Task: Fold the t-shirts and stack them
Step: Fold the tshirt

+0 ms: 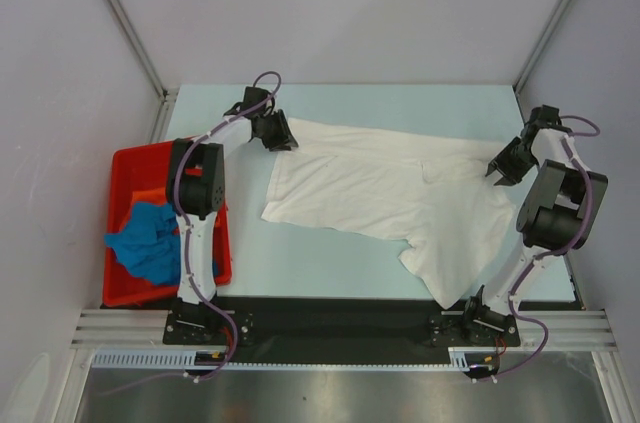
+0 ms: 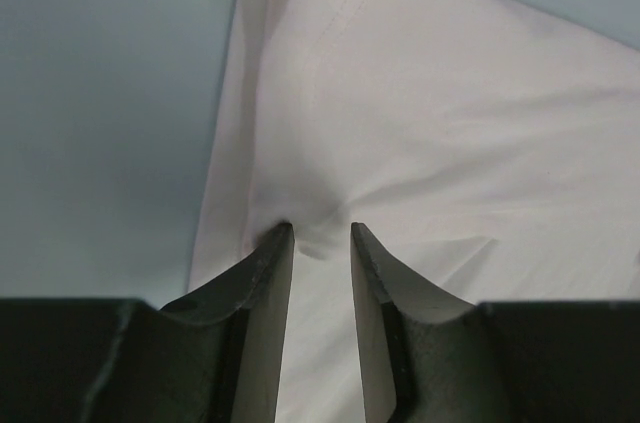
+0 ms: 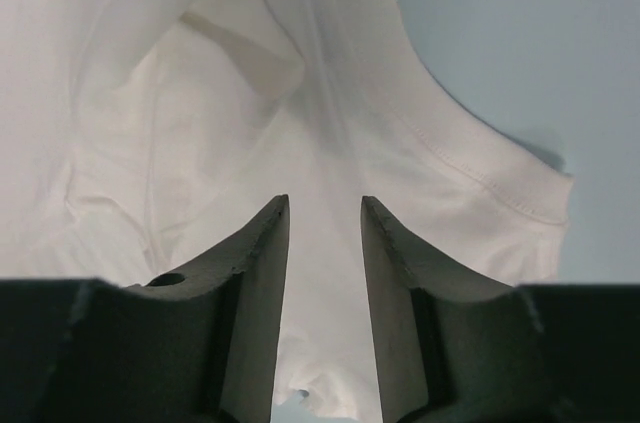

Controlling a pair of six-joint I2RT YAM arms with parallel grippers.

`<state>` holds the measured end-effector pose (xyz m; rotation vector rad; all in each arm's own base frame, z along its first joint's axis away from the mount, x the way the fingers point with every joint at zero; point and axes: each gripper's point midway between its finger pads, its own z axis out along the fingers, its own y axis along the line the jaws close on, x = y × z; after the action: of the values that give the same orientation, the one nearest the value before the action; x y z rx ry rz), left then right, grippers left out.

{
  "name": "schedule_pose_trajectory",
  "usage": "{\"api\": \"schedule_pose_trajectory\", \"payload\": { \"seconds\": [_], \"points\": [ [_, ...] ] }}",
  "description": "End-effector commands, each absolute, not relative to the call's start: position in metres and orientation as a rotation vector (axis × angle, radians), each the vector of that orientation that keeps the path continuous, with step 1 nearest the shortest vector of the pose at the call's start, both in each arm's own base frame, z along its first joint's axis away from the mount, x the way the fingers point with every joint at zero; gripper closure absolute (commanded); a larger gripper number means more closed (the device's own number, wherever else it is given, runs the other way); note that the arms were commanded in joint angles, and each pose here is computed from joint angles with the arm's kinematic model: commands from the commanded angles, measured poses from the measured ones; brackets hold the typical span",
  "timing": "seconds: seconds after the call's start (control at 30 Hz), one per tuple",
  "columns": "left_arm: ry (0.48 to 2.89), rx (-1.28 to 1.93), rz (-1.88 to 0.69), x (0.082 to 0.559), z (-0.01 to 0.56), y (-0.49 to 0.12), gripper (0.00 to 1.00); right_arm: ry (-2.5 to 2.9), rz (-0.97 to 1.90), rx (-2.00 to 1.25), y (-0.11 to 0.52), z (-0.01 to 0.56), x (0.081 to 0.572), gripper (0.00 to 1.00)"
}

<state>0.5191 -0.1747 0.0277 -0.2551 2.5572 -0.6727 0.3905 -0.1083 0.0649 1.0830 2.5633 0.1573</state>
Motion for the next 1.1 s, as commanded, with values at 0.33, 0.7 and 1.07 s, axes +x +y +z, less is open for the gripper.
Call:
{"api": "schedule_pose_trajectory", "payload": {
  "seconds": [0.33,0.7,1.07],
  "points": [
    [2.609,-0.155,-0.456,0.521,0.024,-0.152,0.64,2.431,0.369,0.974,-0.082,0.099,0.459,0.51],
    [2.550,-0.128,-0.569,0.525,0.052,-0.168,0.63,2.529,0.212,0.991,-0.075,0.070,0.470,0.70],
    [2.480,-0.062,-0.668,0.516,0.091,-0.198,0.63,2.558,0.074,1.219,-0.065,0.052,0.456,0.57]
  ]
}}
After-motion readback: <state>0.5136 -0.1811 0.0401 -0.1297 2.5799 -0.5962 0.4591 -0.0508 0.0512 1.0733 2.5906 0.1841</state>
